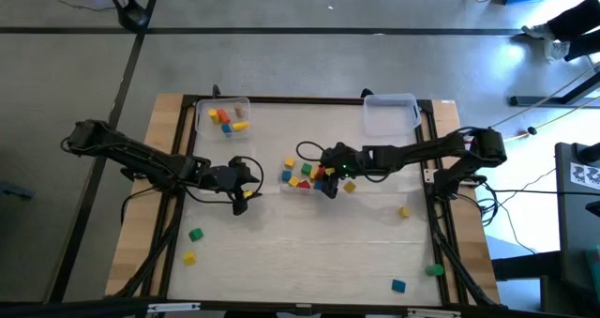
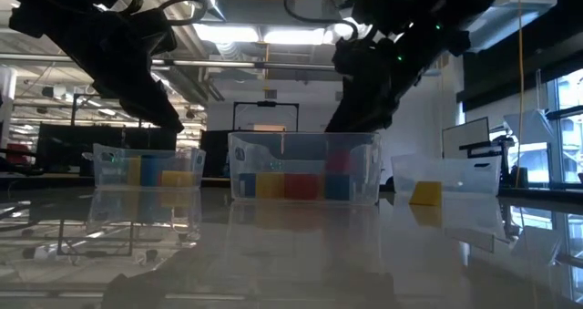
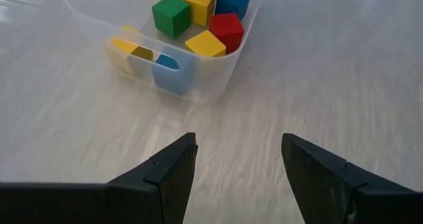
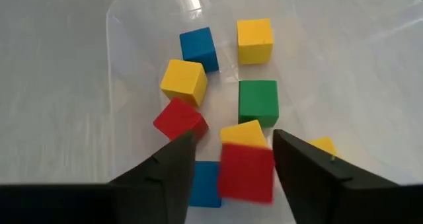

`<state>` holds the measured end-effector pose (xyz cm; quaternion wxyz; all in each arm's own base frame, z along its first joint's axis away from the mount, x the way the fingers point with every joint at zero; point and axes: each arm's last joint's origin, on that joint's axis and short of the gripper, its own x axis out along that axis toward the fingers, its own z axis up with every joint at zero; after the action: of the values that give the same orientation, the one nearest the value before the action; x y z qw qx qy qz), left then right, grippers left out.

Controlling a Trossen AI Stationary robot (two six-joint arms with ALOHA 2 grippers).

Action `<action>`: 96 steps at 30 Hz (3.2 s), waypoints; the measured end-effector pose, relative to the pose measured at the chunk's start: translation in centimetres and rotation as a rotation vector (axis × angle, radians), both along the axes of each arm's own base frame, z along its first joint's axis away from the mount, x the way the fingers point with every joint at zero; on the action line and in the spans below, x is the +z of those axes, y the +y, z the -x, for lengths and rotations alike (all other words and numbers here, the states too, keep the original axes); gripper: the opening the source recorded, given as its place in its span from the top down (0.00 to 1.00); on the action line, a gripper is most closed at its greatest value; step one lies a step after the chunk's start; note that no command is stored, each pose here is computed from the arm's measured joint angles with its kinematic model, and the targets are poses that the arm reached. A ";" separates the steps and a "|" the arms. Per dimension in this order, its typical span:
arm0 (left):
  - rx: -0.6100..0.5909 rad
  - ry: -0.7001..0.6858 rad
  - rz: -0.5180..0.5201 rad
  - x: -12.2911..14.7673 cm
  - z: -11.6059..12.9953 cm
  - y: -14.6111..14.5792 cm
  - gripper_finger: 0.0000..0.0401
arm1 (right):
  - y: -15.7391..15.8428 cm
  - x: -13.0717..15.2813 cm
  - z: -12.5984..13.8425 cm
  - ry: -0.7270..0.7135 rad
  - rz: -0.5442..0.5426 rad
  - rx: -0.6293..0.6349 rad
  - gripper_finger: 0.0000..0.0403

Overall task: Sort blocks by size
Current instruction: Put the yellow triangular block into the top right transparent bin

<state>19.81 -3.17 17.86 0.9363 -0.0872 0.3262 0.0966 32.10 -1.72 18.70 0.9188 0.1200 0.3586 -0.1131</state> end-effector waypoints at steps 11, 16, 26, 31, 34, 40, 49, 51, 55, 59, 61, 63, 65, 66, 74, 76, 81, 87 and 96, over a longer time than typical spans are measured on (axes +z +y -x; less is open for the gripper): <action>0.007 0.002 0.007 0.0 0.0 0.0 0.48 | 1.6 4.0 3.1 0.272 -0.147 0.038 0.36; 0.005 0.001 0.005 0.0 0.0 0.0 0.48 | 3.2 5.9 6.1 0.304 -0.097 -0.087 0.38; 0.007 0.001 0.007 0.0 0.0 0.0 0.48 | 5.2 0.3 8.5 0.320 -0.034 -0.278 0.39; 0.006 0.001 0.005 0.0 0.0 0.0 0.48 | 5.0 -3.1 8.9 0.188 -0.075 -0.319 0.39; 0.006 0.001 0.005 0.0 0.0 0.0 0.48 | 4.9 -4.3 9.3 0.130 -0.088 -0.333 0.39; 0.006 0.000 0.006 0.0 0.0 0.0 0.48 | 4.8 -5.5 9.9 0.094 -0.104 -0.332 0.39; 0.007 0.000 0.008 0.0 0.0 0.0 0.48 | 4.9 -7.8 9.4 0.121 -0.051 -0.290 0.39; 0.007 0.000 0.007 0.0 0.0 0.0 0.48 | 4.9 -8.3 9.1 0.120 -0.042 -0.293 0.39; 0.006 0.000 0.006 0.0 0.0 0.0 0.48 | 4.8 -8.8 9.1 0.142 -0.017 -0.303 0.44; 0.007 0.001 0.007 0.0 0.0 0.0 0.48 | 4.8 -8.9 9.2 0.155 -0.017 -0.303 0.59; 0.007 0.000 0.007 0.0 0.0 0.0 0.48 | 4.8 -8.9 9.3 0.161 -0.021 -0.306 0.67; 0.007 0.001 0.007 0.0 0.0 0.0 0.48 | 4.8 -8.9 9.3 0.162 -0.026 -0.312 0.75; 0.007 0.000 0.007 0.0 0.0 0.0 0.48 | 4.8 -8.9 9.1 0.148 -0.037 -0.310 0.80; 0.007 0.001 0.007 0.0 0.0 0.0 0.48 | 4.9 -8.8 9.1 0.145 -0.041 -0.307 0.81; 0.008 0.002 0.007 -0.1 0.0 0.0 0.48 | 4.9 -7.6 9.2 0.114 -0.039 -0.271 0.78; 0.008 0.002 0.007 -0.1 0.0 0.0 0.48 | 4.9 -7.2 9.3 0.106 -0.040 -0.268 0.80; 0.007 0.002 0.006 -0.1 0.0 0.0 0.48 | 4.7 -6.0 9.8 0.081 -0.031 -0.254 0.84; 0.006 0.002 0.005 -0.1 0.0 0.0 0.48 | 4.4 -4.2 10.7 0.036 0.014 -0.300 0.84; 0.006 0.001 0.005 0.0 0.0 0.0 0.48 | 3.3 -1.4 11.7 -0.090 0.050 -0.366 0.84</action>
<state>19.79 -3.15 17.82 0.9356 -0.0906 0.3266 0.0985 20.37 1.54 17.34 0.9007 0.1655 0.2864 -0.2817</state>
